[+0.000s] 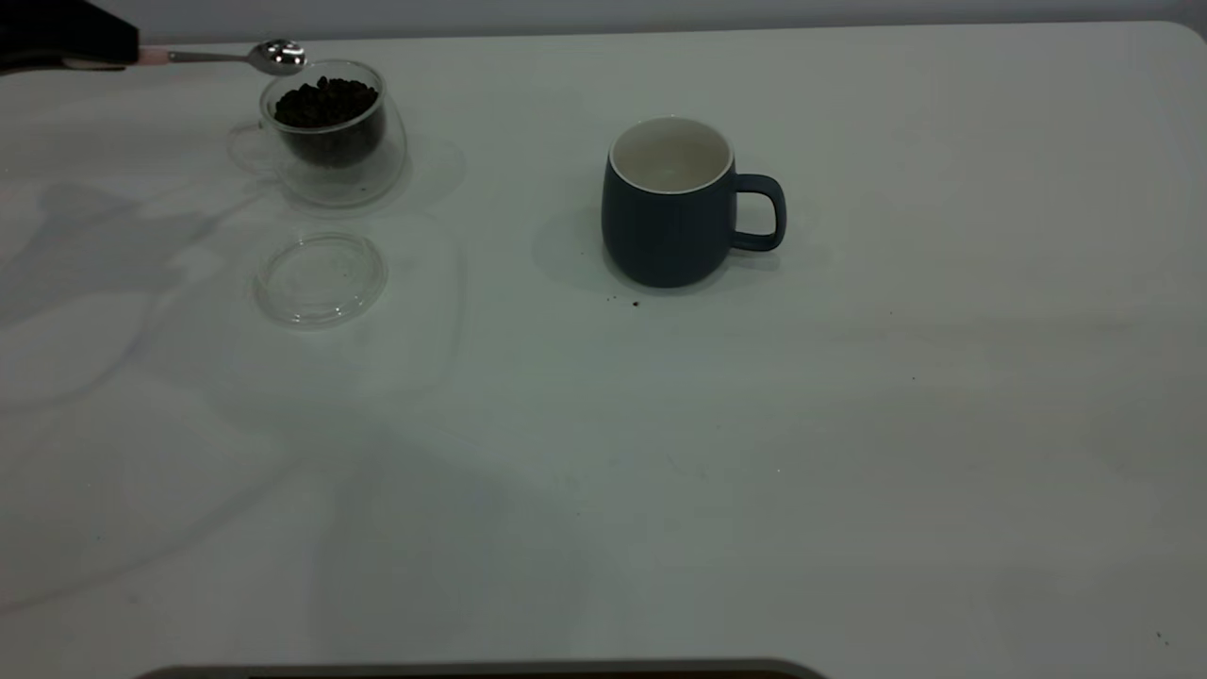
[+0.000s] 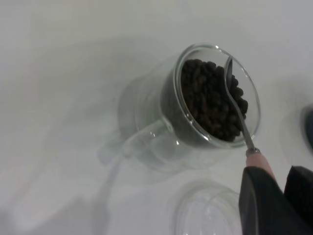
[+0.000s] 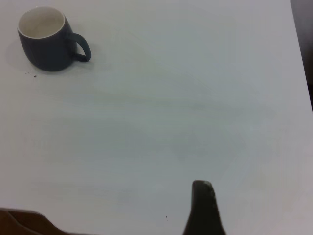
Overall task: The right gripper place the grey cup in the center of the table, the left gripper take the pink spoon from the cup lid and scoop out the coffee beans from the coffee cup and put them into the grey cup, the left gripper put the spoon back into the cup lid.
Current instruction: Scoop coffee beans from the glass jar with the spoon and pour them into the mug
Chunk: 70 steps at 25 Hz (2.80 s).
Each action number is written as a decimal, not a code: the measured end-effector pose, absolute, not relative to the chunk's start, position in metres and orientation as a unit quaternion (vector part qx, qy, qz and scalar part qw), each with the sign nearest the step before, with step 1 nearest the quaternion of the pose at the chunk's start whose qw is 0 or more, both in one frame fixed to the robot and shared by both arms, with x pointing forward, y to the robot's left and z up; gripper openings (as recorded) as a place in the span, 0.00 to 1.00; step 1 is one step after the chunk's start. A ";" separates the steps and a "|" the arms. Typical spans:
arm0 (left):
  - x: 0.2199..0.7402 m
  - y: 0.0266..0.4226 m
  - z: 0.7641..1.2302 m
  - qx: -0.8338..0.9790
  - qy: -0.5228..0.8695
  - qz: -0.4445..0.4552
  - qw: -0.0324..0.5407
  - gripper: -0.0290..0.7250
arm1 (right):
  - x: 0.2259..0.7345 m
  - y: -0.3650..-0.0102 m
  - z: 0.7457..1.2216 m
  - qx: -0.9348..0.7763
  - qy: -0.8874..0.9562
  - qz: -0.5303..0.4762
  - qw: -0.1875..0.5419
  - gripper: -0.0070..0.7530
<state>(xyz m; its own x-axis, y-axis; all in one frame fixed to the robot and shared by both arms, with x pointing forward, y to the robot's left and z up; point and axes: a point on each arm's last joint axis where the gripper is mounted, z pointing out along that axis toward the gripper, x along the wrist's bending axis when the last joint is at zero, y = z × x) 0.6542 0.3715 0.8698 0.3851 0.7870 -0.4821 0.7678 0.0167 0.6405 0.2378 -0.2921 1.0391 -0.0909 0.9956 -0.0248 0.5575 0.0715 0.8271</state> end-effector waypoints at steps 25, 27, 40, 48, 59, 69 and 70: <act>0.666 0.348 0.824 0.672 0.595 -0.061 0.435 0.20 | 0.238 -0.292 1.039 0.591 0.656 0.339 0.324 0.79; 0.665 0.349 0.825 0.662 0.605 -0.071 0.437 0.20 | 0.238 -0.292 1.039 0.591 0.656 0.339 0.324 0.79; 0.658 0.372 0.828 0.592 0.660 -0.119 0.446 0.20 | 0.238 -0.292 1.039 0.591 0.656 0.339 0.324 0.79; 0.655 0.374 0.826 0.574 0.661 -0.149 0.459 0.20 | 0.238 -0.292 1.039 0.591 0.656 0.339 0.324 0.79; 0.652 0.373 0.821 0.555 0.663 -0.181 0.468 0.20 | 0.238 -0.292 1.039 0.591 0.656 0.339 0.324 0.79; 0.651 0.381 0.826 0.522 0.670 -0.201 0.488 0.20 | 0.238 -0.292 1.039 0.591 0.656 0.339 0.324 0.79; 0.650 0.383 0.827 0.518 0.669 -0.205 0.492 0.20 | 0.238 -0.292 1.039 0.591 0.656 0.339 0.324 0.79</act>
<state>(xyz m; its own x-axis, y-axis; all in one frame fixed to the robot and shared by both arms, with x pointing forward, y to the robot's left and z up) 0.6501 0.3826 0.8273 0.0215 0.4909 -0.8709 0.8947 0.3793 0.2359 0.2379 -0.2922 1.0393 -0.0907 0.9956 -0.0250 0.5559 0.0714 0.8282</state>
